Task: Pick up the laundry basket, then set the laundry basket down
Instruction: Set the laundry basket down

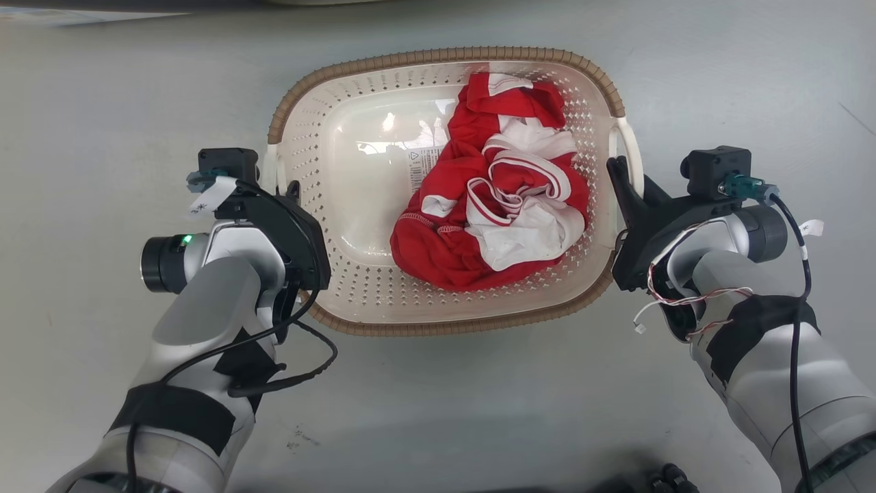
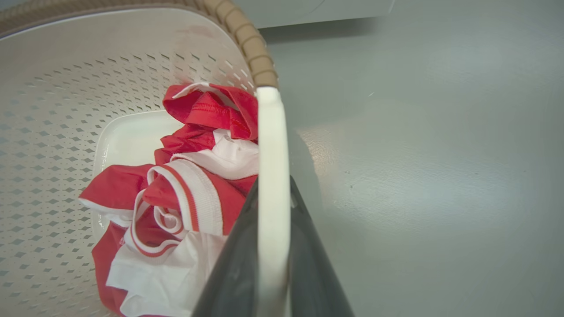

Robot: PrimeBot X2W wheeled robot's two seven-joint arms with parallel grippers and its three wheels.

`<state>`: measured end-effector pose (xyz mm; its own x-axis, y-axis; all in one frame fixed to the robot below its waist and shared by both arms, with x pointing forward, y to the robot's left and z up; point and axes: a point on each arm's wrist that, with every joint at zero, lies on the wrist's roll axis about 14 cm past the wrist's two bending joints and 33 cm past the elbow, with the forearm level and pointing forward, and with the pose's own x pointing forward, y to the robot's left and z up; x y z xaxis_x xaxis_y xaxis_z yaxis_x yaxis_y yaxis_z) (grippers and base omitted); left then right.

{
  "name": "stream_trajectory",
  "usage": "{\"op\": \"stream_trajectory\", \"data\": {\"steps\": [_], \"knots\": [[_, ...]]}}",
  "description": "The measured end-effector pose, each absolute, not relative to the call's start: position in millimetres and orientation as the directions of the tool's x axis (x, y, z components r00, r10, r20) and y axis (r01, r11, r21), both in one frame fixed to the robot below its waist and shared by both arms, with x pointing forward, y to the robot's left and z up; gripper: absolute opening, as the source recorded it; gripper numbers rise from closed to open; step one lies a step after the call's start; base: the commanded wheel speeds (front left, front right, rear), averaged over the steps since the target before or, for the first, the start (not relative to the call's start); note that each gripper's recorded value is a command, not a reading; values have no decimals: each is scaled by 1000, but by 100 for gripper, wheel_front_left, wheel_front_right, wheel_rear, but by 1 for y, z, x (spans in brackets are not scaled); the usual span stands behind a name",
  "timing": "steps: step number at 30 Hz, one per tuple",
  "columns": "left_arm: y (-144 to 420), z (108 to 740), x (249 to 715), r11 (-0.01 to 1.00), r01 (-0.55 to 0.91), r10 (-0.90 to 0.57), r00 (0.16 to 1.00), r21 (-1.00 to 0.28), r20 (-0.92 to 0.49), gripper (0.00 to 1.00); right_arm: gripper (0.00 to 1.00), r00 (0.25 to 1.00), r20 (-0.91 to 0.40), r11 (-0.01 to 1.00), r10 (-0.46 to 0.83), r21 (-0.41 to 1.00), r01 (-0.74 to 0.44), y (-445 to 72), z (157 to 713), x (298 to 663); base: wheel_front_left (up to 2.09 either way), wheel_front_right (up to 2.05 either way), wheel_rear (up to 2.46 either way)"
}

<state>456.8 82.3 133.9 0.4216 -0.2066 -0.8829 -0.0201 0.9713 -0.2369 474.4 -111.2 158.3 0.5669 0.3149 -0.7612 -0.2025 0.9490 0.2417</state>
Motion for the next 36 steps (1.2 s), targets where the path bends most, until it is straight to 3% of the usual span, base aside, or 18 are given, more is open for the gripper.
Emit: {"op": "stream_trajectory", "data": {"steps": [9,10,11,12,13,23,36], "knots": [[84,133,456,972,-21,-205,421,-235,-883,0,0,569,-757,947,320,245,-207,-109,159,477,0,0,0],[85,133,456,972,-21,-204,422,-234,-883,0,4,570,-754,946,325,247,-211,-107,160,477,0,0,0],[86,134,457,972,-22,-202,422,-233,-884,28,42,574,-749,944,330,251,-215,-105,161,479,0,0,0],[86,134,457,973,-20,-201,422,-231,-884,77,100,578,-744,943,333,257,-212,-104,162,480,0,0,0],[92,134,460,975,-24,-189,427,-220,-884,100,100,590,-733,941,339,267,-209,-102,164,483,0,0,0],[101,148,472,977,-25,-176,469,-212,-866,100,100,607,-710,934,357,274,-228,-97,177,488,0,0,0],[103,199,480,975,22,-187,618,-221,-764,100,100,670,-678,952,302,258,-168,-123,217,484,0,0,0]]}}
